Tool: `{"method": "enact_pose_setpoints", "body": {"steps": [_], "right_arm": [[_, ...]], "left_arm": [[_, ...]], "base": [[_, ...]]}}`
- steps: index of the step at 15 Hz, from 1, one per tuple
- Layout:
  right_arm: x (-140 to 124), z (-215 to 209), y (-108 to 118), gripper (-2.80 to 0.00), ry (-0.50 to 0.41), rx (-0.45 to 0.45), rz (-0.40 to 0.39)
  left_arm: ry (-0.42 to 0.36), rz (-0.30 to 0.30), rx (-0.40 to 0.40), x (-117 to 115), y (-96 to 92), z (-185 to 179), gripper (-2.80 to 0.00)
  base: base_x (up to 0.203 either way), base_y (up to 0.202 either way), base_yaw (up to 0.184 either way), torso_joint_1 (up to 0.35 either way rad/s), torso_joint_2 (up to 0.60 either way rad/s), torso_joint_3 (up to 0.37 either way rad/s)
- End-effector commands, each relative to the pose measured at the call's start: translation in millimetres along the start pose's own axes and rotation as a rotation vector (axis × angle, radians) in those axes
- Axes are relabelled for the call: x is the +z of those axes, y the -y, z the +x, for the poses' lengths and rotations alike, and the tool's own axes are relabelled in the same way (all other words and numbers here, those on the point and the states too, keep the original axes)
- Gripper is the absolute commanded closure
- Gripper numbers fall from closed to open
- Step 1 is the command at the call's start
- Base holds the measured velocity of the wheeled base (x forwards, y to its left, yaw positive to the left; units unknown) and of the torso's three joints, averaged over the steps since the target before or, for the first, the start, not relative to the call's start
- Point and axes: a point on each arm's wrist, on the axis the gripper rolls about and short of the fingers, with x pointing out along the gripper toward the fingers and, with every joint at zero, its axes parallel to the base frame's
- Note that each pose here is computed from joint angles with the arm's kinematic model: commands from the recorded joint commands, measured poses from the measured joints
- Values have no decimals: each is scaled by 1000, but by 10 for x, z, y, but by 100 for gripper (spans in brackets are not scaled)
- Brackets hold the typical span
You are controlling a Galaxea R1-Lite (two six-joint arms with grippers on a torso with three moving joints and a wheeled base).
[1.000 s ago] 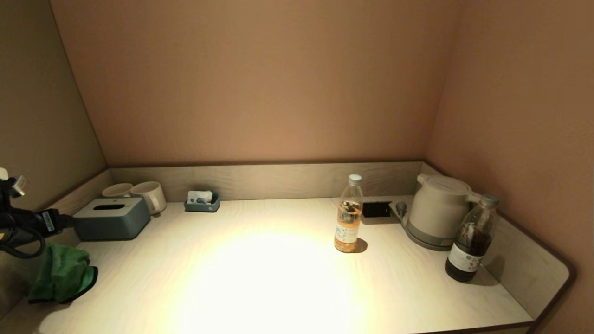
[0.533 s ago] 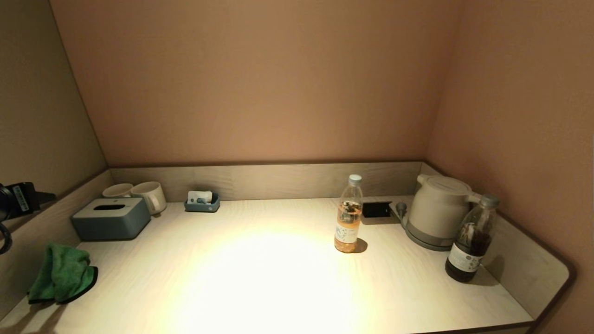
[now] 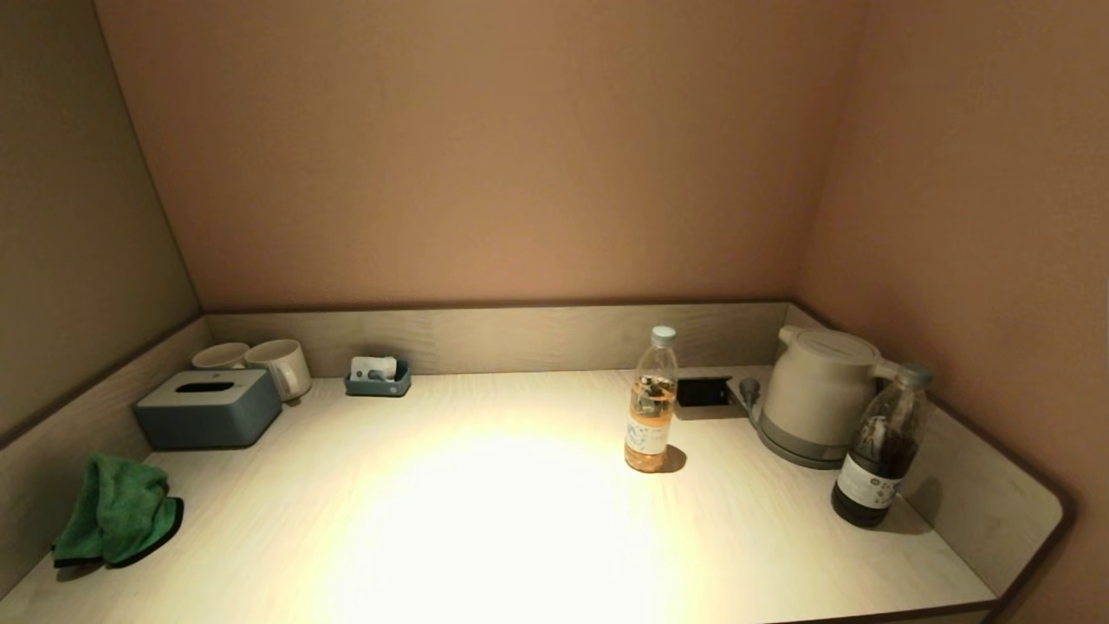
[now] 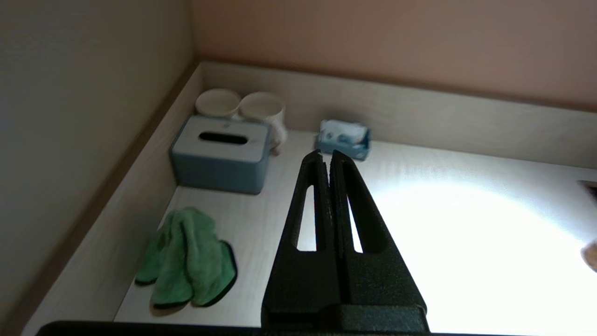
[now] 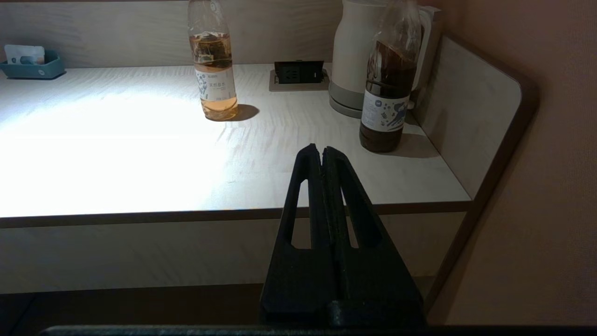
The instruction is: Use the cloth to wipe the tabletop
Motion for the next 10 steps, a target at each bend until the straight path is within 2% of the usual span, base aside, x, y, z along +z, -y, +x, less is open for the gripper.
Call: {"method": "enact_pose_setpoints", "body": {"steps": [1,4,7,10], "right_arm": [[1,1,0,0,-1,0,0],[1,1,0,0,-1,0,0],[1,1,0,0,-1,0,0],[1,1,0,0,-1,-1,0]], "left_arm": [[145,34,-51,47,136,-567,0],[152,40,-98,-268,189,-890,0],[174,46,-126,-310,213,-993,0],[284,82,-186,-384,306,-1400,0]], "base": [[0,0,0,0,0,0],[0,0,0,0,0,0],[0,0,0,0,0,0],[0,0,0,0,0,0]]}}
